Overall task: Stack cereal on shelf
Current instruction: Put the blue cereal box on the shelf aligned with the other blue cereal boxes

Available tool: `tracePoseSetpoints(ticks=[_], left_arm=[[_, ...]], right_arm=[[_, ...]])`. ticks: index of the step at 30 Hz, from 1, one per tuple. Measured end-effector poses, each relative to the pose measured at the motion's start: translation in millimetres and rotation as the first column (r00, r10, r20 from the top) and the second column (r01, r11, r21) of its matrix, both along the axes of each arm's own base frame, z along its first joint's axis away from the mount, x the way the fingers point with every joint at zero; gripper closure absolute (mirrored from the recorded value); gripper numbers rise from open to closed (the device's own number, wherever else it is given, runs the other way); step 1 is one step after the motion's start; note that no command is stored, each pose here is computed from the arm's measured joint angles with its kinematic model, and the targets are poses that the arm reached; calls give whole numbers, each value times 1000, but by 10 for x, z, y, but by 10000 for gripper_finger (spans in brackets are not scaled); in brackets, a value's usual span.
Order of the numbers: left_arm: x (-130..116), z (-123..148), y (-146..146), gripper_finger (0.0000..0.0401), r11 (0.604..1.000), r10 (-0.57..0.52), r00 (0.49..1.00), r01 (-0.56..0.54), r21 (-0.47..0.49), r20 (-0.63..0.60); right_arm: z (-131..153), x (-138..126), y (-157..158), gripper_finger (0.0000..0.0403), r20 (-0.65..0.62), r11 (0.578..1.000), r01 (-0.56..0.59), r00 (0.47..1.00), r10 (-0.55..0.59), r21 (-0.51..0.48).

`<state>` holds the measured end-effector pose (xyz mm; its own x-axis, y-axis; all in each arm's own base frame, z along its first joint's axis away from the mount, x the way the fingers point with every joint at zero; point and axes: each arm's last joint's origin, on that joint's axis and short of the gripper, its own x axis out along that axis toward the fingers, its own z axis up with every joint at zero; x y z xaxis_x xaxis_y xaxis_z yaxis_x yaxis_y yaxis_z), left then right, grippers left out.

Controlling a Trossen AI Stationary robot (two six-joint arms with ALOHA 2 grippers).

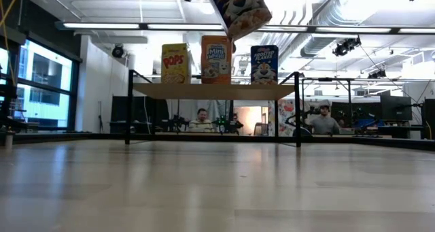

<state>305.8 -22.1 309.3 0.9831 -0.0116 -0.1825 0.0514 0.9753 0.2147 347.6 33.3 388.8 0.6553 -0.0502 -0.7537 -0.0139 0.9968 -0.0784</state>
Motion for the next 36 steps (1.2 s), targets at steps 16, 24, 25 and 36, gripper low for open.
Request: tracePoseSetpoints(ticks=[16, 24, 25, 36], left_arm=[[15, 49, 150, 142, 999, 26, 998, -24, -47, 54], [-243, 381, 133, 135, 1000, 26, 983, -25, -9, 183], [-279, 417, 140, 135, 999, 30, 980, -27, -20, 194], [-484, 546, 150, 135, 999, 34, 979, -27, -39, 202]], right_arm=[[-1, -8, -9, 266, -6, 1000, 8, 1000, -8, -7], [32, -199, -64, 266, -95, 994, 30, 995, -41, -107], [53, -226, -88, 266, -94, 992, 35, 994, -46, -123], [331, -560, -523, 266, -41, 983, 91, 994, -99, -158]])
